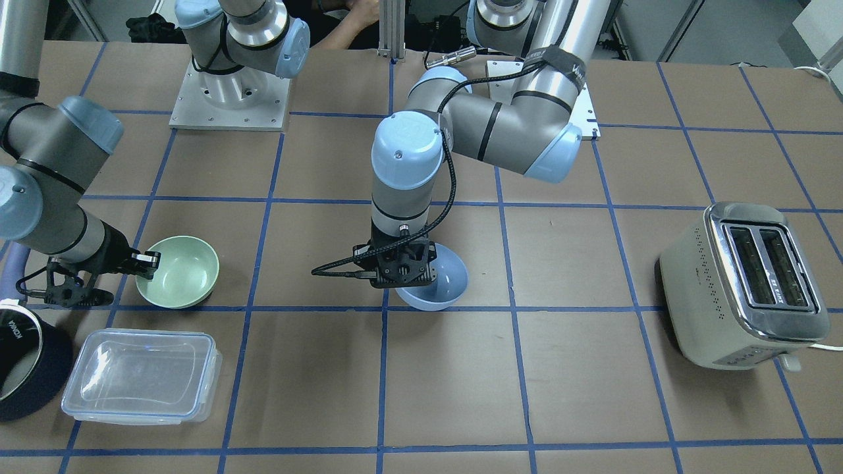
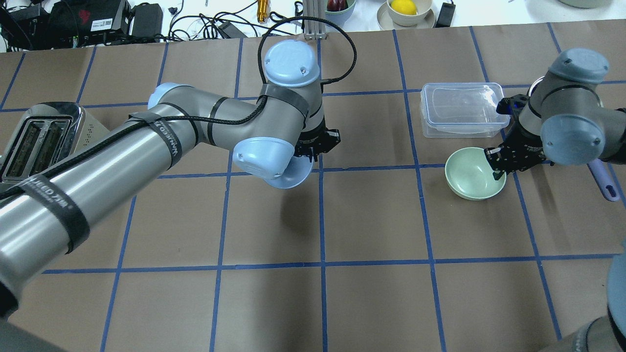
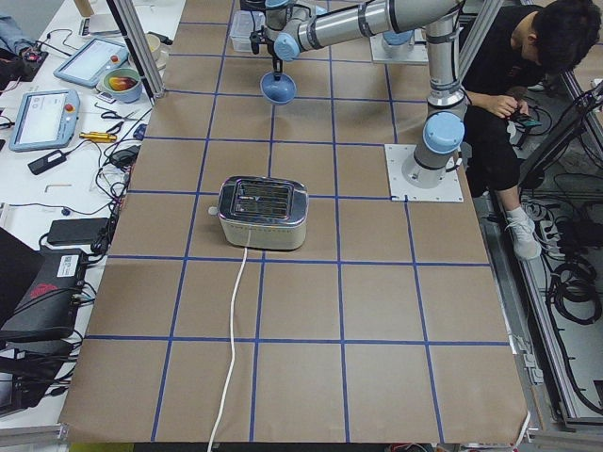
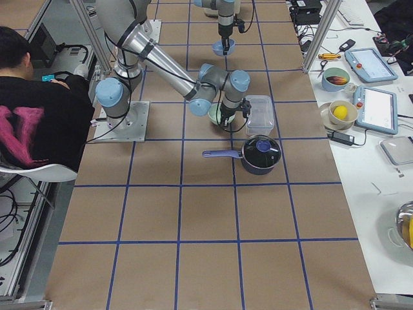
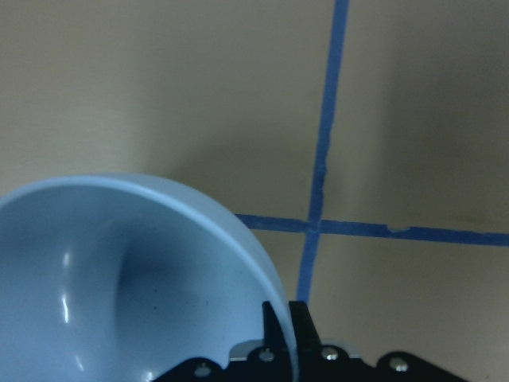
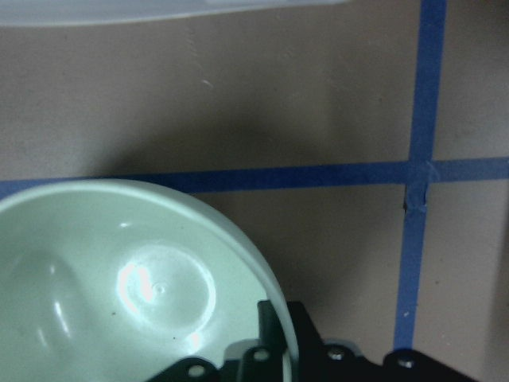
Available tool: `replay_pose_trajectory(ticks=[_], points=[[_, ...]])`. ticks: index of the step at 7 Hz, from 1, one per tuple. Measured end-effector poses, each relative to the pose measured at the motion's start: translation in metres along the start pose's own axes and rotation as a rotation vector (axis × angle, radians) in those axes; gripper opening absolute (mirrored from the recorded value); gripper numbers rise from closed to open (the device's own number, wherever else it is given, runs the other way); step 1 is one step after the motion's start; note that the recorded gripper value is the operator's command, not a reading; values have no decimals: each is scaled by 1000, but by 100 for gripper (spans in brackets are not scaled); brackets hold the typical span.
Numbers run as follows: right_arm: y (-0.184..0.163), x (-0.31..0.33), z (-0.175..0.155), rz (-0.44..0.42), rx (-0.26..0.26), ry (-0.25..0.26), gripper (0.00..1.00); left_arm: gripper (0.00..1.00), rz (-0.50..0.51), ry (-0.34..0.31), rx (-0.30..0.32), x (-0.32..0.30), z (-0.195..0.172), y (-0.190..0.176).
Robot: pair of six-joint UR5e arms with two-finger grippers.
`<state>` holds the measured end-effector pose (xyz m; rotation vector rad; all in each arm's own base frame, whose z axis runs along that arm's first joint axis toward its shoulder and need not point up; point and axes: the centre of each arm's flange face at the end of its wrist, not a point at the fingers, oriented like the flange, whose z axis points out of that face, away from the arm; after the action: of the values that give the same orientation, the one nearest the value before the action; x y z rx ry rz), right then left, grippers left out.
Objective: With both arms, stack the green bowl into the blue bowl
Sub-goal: 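Lift and carry the blue bowl toward the table center with the left gripper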
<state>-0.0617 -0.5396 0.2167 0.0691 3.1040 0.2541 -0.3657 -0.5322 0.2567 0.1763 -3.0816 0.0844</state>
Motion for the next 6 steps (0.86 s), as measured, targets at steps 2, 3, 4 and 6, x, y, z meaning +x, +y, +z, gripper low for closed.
replay_pose_trajectory(ticks=[2, 3, 4, 6], points=[[-18, 7, -54, 0, -17, -10, 0, 9, -7, 0, -1, 16, 30, -1], [-25, 7, -78, -1, -21, -30, 0, 82, 5, -1, -4, 25, 36, 2], [-28, 2, -91, -4, -21, -72, 0, 100, 14, 1, -1, 31, 37, 3], [-29, -16, -98, -24, -21, -118, 0, 100, 24, 24, 29, 43, 18, -3]])
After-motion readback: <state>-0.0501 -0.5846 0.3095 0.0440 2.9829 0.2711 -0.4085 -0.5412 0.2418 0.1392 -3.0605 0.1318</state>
